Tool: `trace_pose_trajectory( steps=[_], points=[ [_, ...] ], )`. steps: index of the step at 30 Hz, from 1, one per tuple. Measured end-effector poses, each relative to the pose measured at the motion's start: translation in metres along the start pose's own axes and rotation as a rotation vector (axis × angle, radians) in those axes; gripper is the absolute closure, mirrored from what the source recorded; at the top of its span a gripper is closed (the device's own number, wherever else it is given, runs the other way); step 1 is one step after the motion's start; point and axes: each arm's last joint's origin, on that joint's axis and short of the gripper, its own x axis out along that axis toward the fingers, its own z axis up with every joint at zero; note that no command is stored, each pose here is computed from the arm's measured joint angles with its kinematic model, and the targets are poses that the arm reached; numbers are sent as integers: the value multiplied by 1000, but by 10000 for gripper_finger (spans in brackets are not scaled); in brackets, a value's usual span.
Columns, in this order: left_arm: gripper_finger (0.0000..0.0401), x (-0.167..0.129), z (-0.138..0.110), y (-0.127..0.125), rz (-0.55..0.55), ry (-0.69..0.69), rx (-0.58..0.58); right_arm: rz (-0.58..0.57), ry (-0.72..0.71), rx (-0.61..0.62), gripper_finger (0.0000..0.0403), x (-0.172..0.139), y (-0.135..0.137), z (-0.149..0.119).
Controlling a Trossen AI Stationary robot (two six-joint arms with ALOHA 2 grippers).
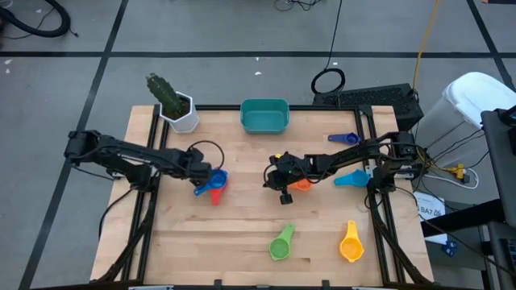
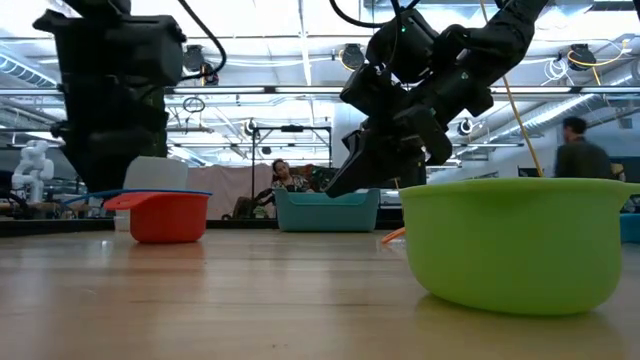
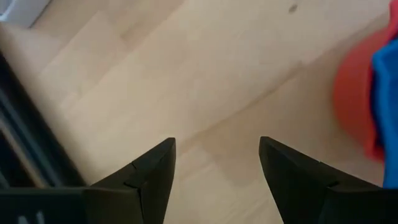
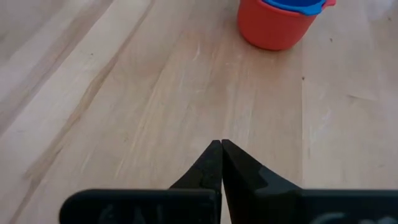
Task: Nest measuring cups in basket
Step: Move the stacked measuring cups slightly right on the table
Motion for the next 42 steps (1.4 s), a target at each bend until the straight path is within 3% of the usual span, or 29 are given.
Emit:
trace_pose_trajectory(
  steps=[8, 15, 24, 31, 42],
  points=[
    [167, 25, 8, -14, -104, -27, -17, 8, 6, 6, 403, 0, 3, 0],
    [167, 40, 11, -25, -115, -21, 4, 7, 11, 7, 403, 0, 2, -1],
    [167, 38, 22, -34, -205, -79, -32, 7, 12, 7, 403, 0, 2, -1],
    [167, 34, 38, -45, -367, -191, -54, 4, 13, 11, 403, 0, 2, -1],
    [167, 29, 49, -50, -458, -282, -97, 3, 13, 12, 403, 0, 2, -1]
  ],
)
